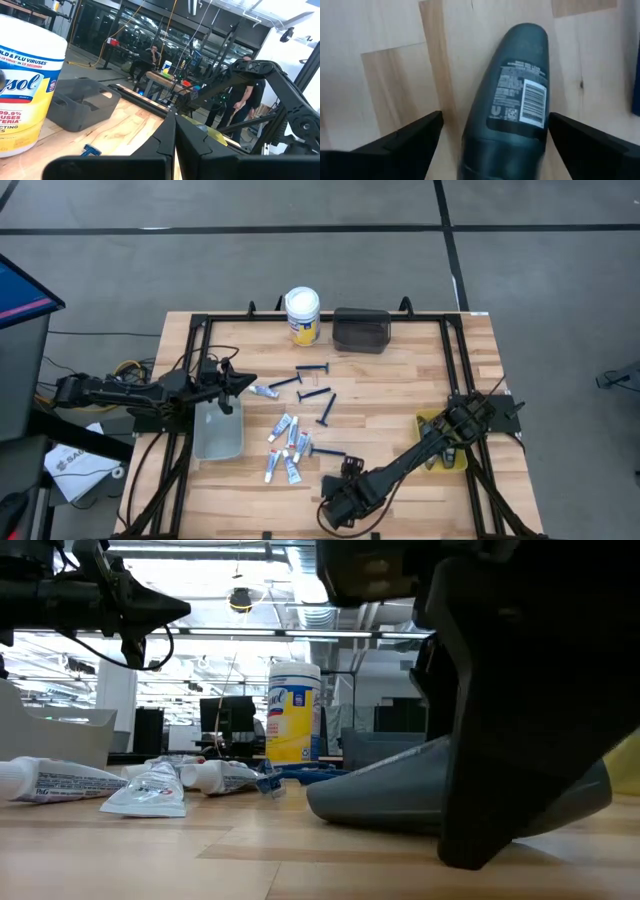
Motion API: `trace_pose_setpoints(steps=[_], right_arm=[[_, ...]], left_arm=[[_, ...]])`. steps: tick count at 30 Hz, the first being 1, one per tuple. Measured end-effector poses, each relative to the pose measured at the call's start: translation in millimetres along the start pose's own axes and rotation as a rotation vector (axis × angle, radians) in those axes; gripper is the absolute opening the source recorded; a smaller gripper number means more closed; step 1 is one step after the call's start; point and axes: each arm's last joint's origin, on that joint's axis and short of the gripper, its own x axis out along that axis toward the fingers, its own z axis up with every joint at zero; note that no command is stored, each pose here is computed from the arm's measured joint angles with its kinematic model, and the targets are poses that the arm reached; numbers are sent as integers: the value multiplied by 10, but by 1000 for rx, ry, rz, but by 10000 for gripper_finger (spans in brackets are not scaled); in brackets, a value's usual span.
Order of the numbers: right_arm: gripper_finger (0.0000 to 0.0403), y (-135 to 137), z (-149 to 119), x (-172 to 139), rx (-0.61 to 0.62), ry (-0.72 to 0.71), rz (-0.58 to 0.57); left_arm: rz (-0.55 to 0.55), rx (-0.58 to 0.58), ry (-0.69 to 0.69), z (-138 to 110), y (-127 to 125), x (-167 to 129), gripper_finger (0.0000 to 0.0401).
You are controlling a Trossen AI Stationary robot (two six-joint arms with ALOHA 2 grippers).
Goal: Pick & Place Travel size toiletries
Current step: Put the black deodorant into the yellow bin
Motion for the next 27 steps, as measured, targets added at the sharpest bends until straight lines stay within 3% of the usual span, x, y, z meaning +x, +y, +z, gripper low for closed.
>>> trace_pose_setpoints(steps=[4,12,21,27], right_arm=[[322,-11,5,14,5,17,10],[196,-35,23,-3,-4,27,24],[197,-46,-13,-94,-92,10,-11],[197,-244,-81,-578,-84,1,-162]], left_arm=[[0,-1,-2,2,-1,0,0],[-2,-2,-5,5,-2,0,0],[-3,-3,-9,9,-3,0,0],[-6,-4,-15,14,-6,0,0]])
